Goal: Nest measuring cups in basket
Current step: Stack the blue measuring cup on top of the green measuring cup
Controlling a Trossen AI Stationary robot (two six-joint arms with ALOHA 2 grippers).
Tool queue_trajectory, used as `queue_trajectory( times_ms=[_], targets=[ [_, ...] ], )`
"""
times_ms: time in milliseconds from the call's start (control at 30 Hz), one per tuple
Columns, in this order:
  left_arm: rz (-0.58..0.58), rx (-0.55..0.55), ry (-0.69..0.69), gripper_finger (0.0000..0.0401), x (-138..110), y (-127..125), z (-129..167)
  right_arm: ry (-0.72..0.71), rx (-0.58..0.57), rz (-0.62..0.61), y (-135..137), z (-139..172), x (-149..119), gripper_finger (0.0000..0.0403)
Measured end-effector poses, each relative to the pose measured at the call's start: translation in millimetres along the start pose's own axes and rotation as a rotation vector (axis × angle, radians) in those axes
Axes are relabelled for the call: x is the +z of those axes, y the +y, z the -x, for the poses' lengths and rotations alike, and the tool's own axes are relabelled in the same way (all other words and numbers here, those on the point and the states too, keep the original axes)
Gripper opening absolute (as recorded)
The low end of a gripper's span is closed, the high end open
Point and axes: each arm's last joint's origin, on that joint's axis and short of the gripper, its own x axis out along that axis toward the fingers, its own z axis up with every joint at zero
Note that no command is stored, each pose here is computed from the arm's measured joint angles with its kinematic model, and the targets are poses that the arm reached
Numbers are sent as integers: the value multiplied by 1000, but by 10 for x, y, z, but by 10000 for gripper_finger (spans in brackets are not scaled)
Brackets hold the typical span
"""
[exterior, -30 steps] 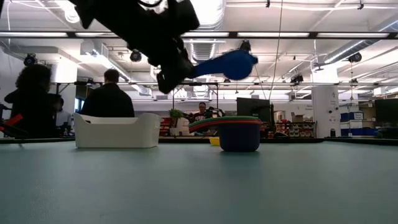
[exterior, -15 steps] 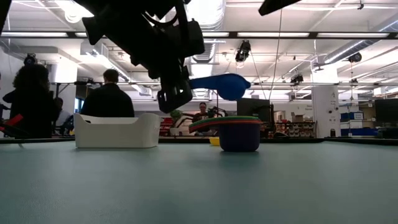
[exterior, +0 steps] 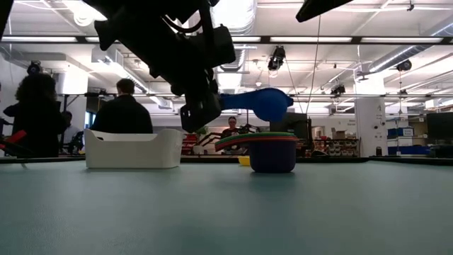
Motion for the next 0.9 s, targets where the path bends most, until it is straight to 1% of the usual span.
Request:
queue_trajectory(
  times_ms=[67, 200, 333, 433, 633, 900],
  targets=[
    [3, -13, -2, 0, 1, 0, -7, 0, 0, 0, 0, 0, 0, 43],
    [11, -2, 14, 0, -14, 38, -71, 0, 0, 0, 0, 0, 0, 43],
    [59, 14, 38, 0, -39, 94, -167, 0, 0, 0, 0, 0, 0, 43],
    [68, 16, 45, 0, -46, 110, -195, 0, 0, 0, 0, 0, 0, 43],
    [85, -72, 29, 0, -45, 96, -214, 0, 0, 0, 0, 0, 0, 43],
    [101, -67, 36, 0, -56, 110, -242, 1, 0, 1, 0, 0, -1, 43]
  ],
)
